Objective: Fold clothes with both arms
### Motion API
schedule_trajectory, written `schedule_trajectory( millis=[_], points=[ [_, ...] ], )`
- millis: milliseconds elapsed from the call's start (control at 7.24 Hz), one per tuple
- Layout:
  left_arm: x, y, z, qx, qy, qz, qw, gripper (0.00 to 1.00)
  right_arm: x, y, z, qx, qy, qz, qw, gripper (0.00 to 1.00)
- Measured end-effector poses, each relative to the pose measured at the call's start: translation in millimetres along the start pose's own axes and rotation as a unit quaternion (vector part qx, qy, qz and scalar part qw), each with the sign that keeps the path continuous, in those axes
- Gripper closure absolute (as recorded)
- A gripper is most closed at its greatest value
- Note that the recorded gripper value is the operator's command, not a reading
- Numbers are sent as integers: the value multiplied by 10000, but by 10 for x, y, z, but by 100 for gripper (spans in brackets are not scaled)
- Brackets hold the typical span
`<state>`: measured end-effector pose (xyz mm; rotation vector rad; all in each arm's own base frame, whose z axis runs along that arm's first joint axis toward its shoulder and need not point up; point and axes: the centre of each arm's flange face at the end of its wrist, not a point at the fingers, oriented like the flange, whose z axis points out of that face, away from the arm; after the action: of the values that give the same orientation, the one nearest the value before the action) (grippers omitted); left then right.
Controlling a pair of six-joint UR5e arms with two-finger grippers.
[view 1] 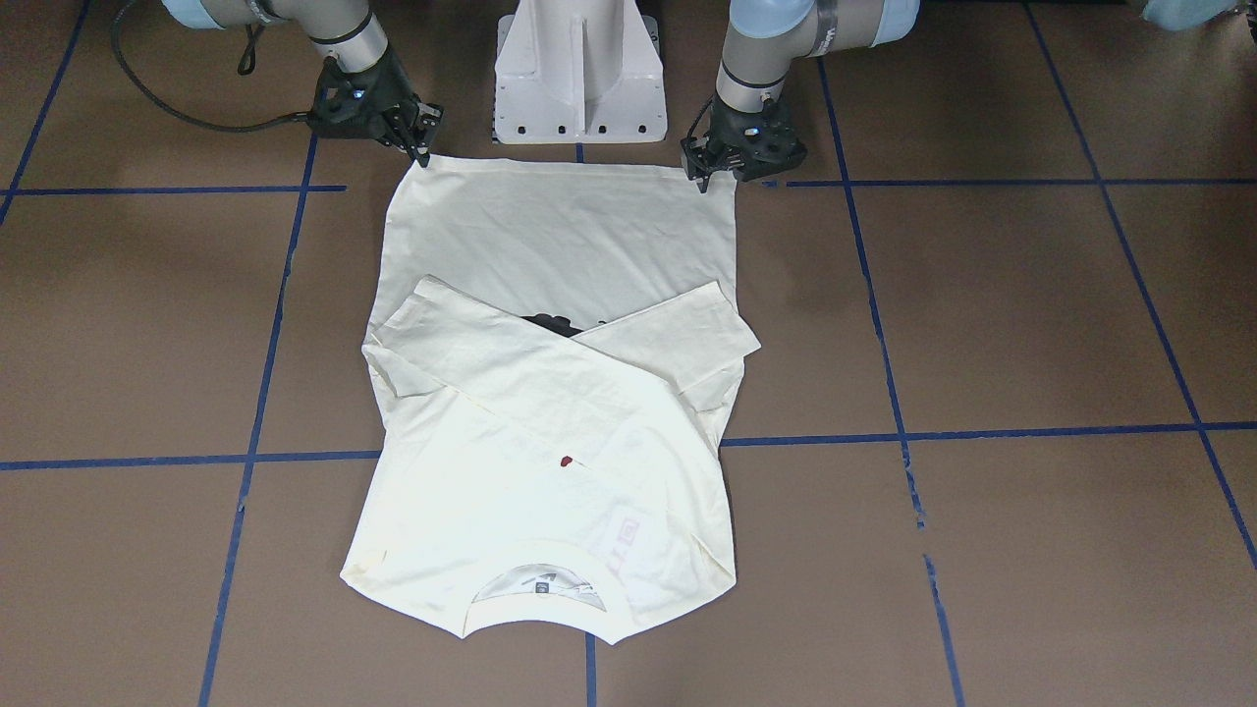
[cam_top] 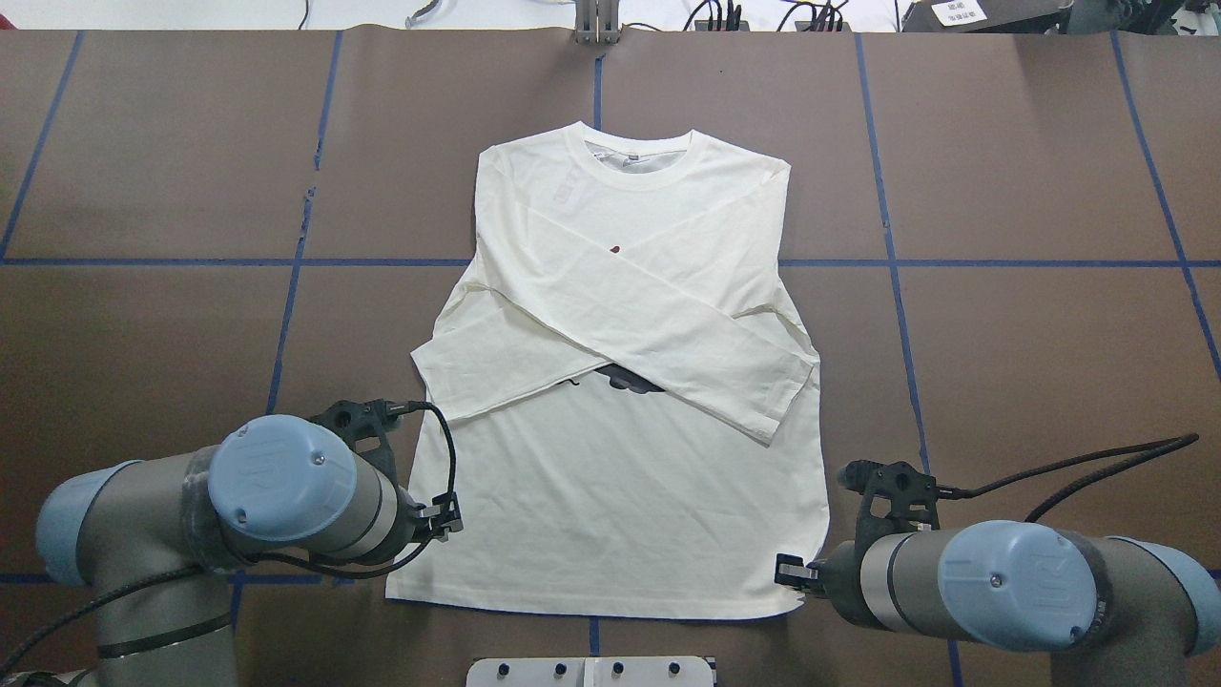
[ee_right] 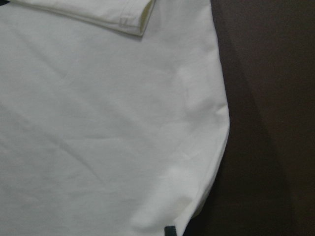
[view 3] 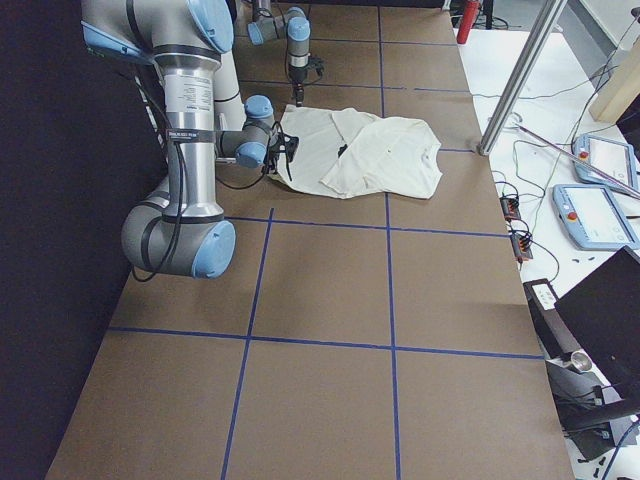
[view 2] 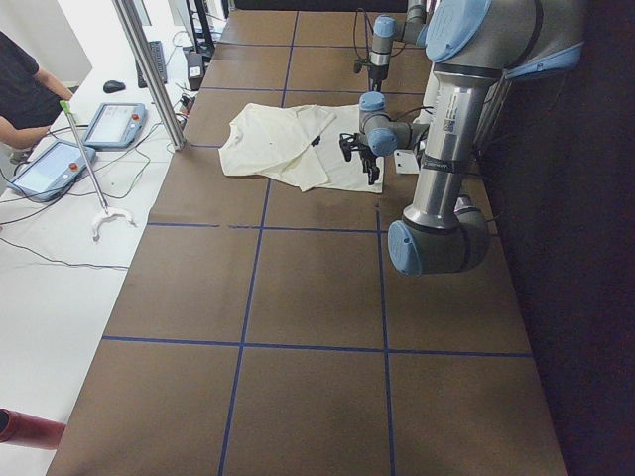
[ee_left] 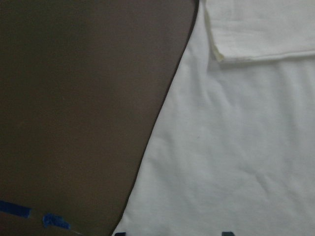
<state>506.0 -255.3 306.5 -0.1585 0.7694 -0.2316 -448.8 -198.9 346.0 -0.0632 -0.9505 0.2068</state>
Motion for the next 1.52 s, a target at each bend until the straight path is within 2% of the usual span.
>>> schedule_trajectory(
  millis=[276,690,1519],
  points=[
    [-65,53,177,33,-31,57,10000,33,1,-3,4,1,4,-1,10000,100],
    [-186,53,200,26,207,65,9998,36,0,-8,-1,6,0,2,10000,100],
    [-200,67,225,8,212,83,9997,48,1,-15,-5,-1,-1,8,10000,100]
  ],
)
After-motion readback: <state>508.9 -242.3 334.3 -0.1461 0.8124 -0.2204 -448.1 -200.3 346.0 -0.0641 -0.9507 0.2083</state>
